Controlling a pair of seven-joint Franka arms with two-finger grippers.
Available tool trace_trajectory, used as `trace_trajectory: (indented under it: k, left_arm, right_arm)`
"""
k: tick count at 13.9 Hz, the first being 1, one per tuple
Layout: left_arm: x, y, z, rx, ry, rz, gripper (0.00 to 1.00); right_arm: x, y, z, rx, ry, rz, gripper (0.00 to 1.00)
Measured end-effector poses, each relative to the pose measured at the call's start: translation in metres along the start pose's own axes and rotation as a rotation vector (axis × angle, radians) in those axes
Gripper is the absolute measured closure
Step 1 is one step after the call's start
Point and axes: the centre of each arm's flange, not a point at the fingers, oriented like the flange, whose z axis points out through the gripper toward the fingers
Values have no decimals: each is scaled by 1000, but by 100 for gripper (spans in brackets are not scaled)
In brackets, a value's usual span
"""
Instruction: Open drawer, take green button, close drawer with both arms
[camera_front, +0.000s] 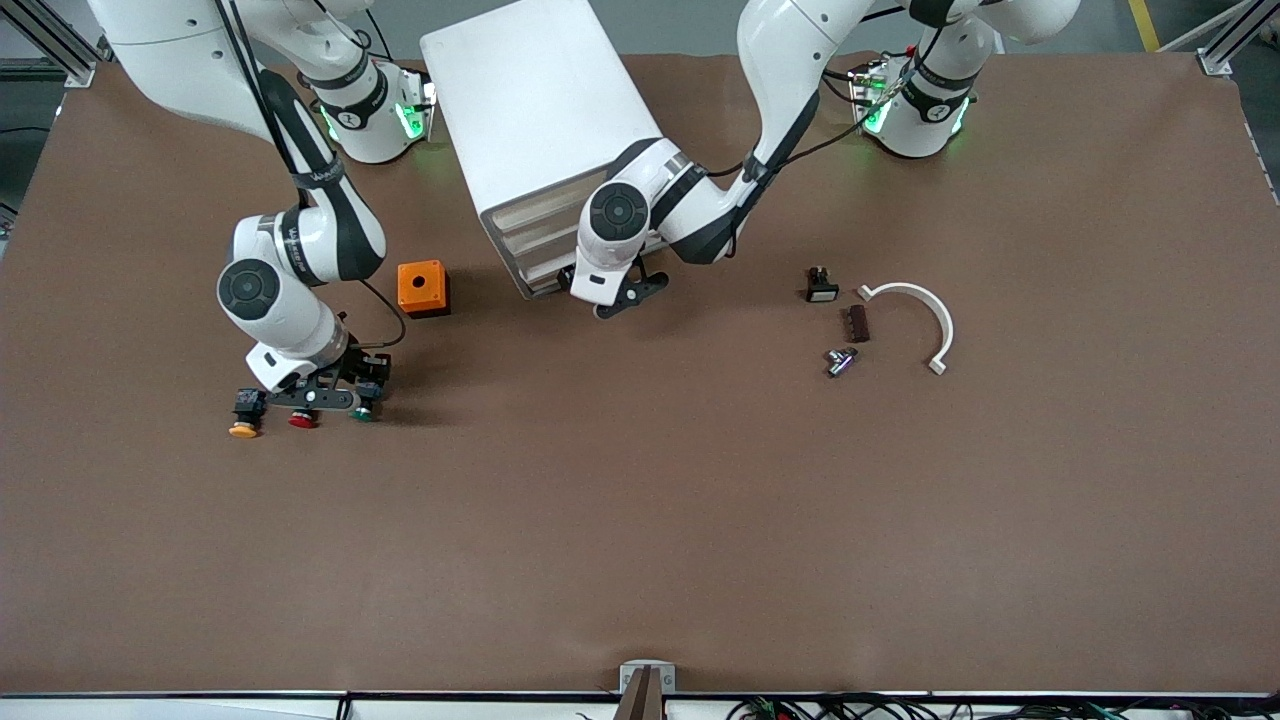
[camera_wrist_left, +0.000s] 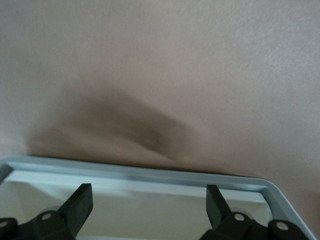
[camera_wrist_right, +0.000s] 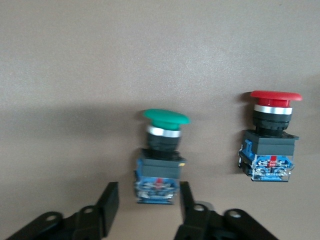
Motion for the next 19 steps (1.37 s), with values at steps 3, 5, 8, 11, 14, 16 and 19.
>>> trace_trajectory:
  k: [3, 5, 8, 11, 14, 16, 19]
  left_arm:
    - [3, 0, 5, -14, -63, -39, 0]
    - [8, -1, 8, -22, -92, -63, 0]
    - [9, -1, 10, -23, -102, -74, 0]
    - [18, 1, 3, -42, -97, -84, 0]
    - [46, 10, -27, -91, -99, -115, 0]
    - [65, 12, -54, -91, -119, -133, 0]
    - [93, 1, -114, -80, -154, -125, 0]
  right_arm:
    - [0, 0, 0, 0, -1, 0, 11]
    - [0, 0, -2, 0, -2, -1, 0]
    - [6, 1, -22, -12, -48, 3, 0]
    - [24, 8, -66, -26, -111, 1, 0]
    - [45, 34, -127, -35, -187, -3, 0]
    - [54, 54, -171, -36, -235, 13, 0]
    - [60, 76, -241, -36, -287, 33, 0]
